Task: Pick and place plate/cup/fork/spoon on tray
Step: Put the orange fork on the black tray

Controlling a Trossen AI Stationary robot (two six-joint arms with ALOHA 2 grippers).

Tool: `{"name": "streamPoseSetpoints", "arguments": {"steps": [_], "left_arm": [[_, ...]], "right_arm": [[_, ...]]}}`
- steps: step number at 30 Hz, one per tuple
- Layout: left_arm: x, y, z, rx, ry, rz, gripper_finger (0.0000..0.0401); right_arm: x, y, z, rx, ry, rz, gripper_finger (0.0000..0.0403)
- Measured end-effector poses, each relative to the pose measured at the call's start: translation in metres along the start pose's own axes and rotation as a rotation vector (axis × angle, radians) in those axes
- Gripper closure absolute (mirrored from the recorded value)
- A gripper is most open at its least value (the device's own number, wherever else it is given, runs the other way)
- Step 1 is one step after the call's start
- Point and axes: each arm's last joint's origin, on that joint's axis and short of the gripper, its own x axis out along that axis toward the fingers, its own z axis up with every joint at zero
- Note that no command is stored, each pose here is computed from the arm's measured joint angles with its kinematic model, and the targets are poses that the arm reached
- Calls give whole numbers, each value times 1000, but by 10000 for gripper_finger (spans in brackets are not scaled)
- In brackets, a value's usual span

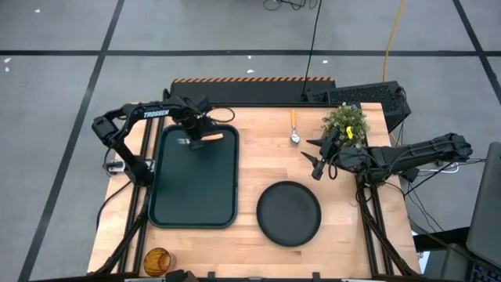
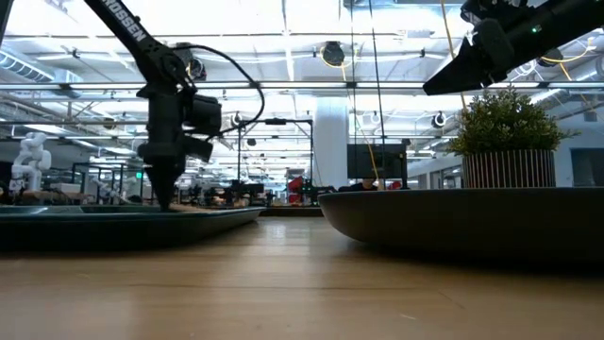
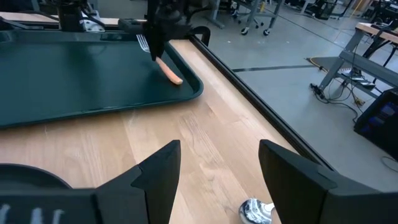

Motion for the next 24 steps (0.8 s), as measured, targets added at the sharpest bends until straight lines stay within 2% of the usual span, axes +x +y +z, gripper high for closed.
{"name": "streamPoseSetpoints", "arguments": {"steps": [7, 13, 24], "left_arm": [[16, -4, -11, 37, 10, 15, 376], [16, -4, -10, 90, 22, 45, 362], [18, -12, -6, 163, 59, 97, 370]], "right_arm": [[0, 0, -1, 6, 7, 0, 190], [0, 0, -1, 3, 7, -2, 190], [0, 0, -1, 2, 7, -4, 190]]}}
